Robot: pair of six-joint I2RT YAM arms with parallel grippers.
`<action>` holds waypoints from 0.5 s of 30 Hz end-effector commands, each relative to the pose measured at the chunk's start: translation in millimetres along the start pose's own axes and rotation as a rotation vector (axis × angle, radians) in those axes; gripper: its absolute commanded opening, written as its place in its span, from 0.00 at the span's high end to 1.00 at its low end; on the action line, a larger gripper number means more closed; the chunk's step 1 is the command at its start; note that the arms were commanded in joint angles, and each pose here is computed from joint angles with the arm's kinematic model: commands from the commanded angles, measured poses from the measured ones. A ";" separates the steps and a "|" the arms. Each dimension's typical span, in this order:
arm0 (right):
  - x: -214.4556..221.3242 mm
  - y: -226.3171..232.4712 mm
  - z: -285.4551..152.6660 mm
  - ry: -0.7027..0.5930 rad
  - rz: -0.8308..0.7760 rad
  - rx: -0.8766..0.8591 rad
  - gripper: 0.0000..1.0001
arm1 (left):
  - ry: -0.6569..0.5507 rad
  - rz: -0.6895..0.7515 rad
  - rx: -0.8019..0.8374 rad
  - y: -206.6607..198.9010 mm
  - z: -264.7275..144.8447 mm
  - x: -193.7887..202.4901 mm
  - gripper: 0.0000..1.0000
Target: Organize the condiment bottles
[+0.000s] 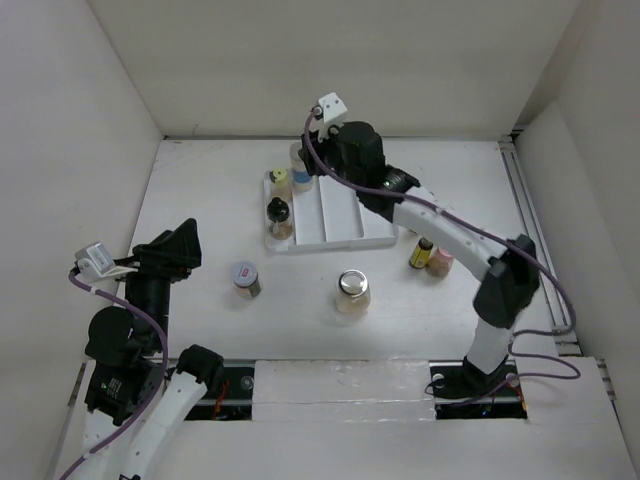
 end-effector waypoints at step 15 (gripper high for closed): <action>94.9 256.6 -52.4 0.070 -0.135 -0.598 0.00 | -0.030 -0.006 0.025 -5.7 2.0 -5.6 0.24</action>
Point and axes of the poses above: each gripper's point midway between its finger pads, its own z axis out along the fingers, its own y axis along the line the jaws close on, x = y × z, the point moved 3 cm from there along -z, back along the fingers, and after that the axes turned 12 degrees about -z, right-handed, at the moved point
